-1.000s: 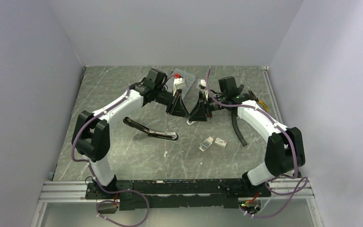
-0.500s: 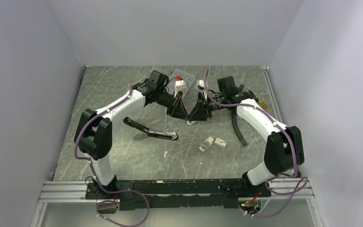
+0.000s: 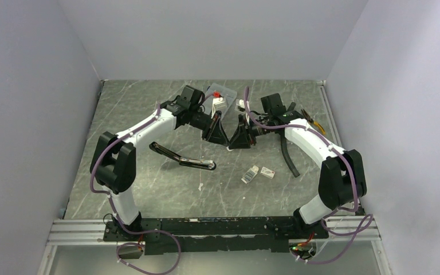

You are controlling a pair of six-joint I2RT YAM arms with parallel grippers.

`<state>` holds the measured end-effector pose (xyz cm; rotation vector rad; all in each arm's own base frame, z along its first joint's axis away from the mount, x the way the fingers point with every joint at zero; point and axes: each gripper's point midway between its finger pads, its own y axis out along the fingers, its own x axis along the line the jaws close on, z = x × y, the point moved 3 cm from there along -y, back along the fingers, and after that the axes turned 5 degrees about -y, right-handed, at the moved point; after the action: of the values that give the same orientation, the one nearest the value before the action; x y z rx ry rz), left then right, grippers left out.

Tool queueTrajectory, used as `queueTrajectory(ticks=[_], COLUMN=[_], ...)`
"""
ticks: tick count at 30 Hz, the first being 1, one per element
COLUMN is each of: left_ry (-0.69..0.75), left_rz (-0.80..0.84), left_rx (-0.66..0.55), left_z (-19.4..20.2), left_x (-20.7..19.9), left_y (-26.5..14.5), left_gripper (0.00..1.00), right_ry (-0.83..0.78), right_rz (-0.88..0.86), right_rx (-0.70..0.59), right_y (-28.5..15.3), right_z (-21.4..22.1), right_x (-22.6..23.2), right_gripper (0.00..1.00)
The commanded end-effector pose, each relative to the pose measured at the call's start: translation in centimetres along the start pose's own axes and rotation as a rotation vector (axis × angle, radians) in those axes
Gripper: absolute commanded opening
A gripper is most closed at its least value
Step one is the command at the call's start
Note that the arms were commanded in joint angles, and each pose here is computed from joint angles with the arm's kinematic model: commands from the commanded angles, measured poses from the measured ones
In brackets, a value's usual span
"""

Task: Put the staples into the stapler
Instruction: Pick up the staple from the center of the board.

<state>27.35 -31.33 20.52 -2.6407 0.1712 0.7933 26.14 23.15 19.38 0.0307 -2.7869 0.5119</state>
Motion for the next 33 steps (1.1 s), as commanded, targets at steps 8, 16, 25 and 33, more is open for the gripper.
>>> queueTrajectory(ticks=[8,16,25,33], left_ry=[0.126,0.118,0.108,0.144], left_rz=[0.035,0.041,0.038,0.002], left_rx=[-0.008,0.002,0.004,0.011], left_z=[-1.13,-0.89,-0.97,-1.13], left_x=[-0.48,-0.49,-0.20,-0.26], left_y=[0.19,0.47,0.66,0.23], left_gripper=[0.03,0.03,0.04,0.31], right_ry=[-0.080,-0.079,-0.094,-0.130], right_rz=[-0.009,-0.015,-0.015,0.002], right_rx=[-0.018,-0.008,0.001,0.037], right_y=[-0.12,0.01,0.22,-0.06], right_z=[-1.81,-1.67,-1.54,-1.10], right_x=[-0.27,-0.28,0.00,-0.22], right_gripper=[0.30,0.24,0.13,0.07])
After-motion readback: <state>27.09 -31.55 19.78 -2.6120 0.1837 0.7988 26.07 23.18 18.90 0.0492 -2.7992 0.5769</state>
